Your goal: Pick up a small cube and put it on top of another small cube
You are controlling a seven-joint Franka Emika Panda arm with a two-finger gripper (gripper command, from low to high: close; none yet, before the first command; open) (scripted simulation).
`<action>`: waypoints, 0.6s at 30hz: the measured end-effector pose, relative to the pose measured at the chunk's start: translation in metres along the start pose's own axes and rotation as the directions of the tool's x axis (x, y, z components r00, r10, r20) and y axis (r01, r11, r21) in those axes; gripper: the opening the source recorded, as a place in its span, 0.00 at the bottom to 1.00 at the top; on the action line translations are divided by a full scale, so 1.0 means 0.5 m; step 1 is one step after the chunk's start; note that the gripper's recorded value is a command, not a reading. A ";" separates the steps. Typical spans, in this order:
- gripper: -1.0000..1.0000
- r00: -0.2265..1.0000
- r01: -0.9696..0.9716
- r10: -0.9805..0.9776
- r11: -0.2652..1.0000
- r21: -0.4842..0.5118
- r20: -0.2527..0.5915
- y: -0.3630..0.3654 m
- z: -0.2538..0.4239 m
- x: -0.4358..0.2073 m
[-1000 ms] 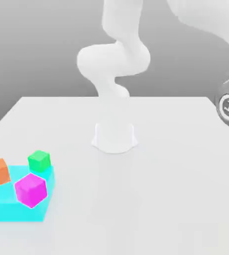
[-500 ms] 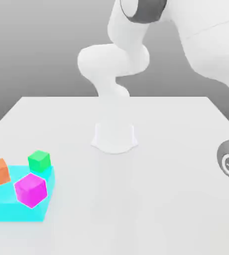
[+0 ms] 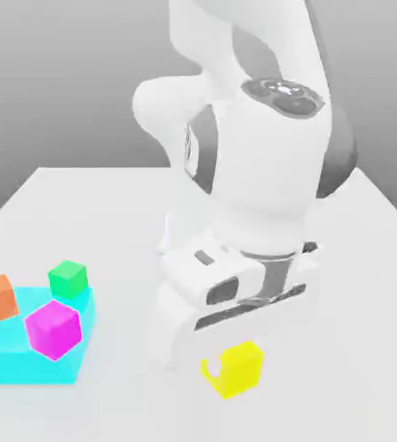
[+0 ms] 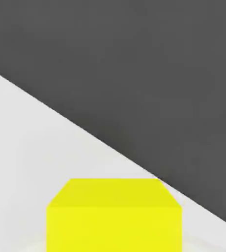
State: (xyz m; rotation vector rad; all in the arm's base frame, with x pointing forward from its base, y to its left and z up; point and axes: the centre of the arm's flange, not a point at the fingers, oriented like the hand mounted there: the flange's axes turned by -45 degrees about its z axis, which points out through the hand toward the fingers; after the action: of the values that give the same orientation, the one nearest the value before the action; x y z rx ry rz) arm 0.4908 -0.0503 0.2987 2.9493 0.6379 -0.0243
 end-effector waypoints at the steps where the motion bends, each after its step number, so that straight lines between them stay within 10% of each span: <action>1: 0.00 0.998 -0.068 0.068 0.998 0.002 0.009 0.056 -0.001 -0.062; 18: 0.00 0.898 -0.438 0.441 0.889 0.131 0.013 0.115 0.072 -0.578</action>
State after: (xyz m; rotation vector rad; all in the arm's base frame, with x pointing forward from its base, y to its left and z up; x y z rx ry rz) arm 0.2514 -0.2253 0.2818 3.1481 -0.0490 0.0021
